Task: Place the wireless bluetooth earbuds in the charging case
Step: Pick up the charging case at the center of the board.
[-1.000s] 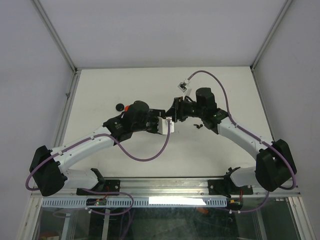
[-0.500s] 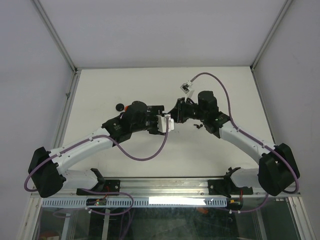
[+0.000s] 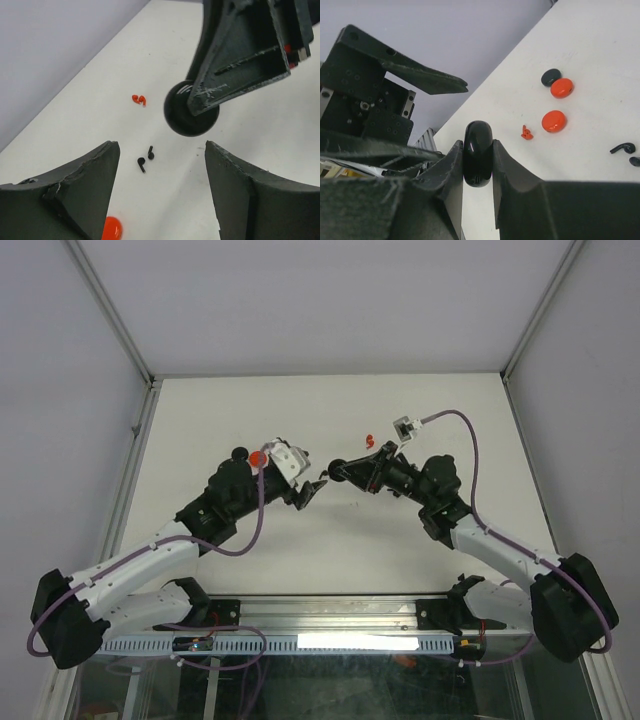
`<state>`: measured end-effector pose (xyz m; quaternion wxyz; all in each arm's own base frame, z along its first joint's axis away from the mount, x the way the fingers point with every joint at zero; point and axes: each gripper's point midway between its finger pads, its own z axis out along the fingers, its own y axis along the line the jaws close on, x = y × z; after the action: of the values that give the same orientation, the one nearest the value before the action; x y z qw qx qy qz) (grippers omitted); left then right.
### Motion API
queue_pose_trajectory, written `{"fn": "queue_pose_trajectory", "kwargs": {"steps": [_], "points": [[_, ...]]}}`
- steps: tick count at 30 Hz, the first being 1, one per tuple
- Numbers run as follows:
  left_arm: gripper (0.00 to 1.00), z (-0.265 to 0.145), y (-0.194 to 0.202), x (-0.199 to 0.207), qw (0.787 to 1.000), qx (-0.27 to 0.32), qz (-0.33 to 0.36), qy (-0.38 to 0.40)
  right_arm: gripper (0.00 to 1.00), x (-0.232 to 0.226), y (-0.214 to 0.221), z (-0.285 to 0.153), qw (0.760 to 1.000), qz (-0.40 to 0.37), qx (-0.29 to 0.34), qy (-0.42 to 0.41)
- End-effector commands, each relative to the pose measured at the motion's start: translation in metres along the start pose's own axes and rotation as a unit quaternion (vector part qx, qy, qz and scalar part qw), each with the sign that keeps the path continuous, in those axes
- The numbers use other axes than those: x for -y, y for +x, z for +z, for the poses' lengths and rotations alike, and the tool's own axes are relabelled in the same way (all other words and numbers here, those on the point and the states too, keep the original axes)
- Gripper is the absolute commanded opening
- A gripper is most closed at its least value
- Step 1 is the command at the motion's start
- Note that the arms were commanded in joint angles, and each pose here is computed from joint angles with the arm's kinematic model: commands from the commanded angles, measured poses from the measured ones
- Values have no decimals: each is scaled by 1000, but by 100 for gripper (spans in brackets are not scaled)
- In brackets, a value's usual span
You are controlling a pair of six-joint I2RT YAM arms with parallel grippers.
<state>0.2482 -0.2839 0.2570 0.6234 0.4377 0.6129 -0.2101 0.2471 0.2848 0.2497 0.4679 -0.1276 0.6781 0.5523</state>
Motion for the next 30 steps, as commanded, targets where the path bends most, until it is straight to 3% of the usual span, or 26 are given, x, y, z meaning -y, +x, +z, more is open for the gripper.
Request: {"fn": "queue_pose_trajectory", "kwargs": {"steps": [1,7,16,30], "points": [[71,-17,-63,-14,975,151,-160,3,3,-39,-46,-6,991,-31,108,-65],[71,-28,-74,-15,936,210,-278,56,3,-51,-52,-9,985,-29,143,-93],[60,-28,-88,-1,889,248,-359,136,4,-70,-57,-7,977,-6,162,-138],[31,-27,-92,7,866,259,-390,178,5,-80,-52,-3,972,4,166,-165]]}}
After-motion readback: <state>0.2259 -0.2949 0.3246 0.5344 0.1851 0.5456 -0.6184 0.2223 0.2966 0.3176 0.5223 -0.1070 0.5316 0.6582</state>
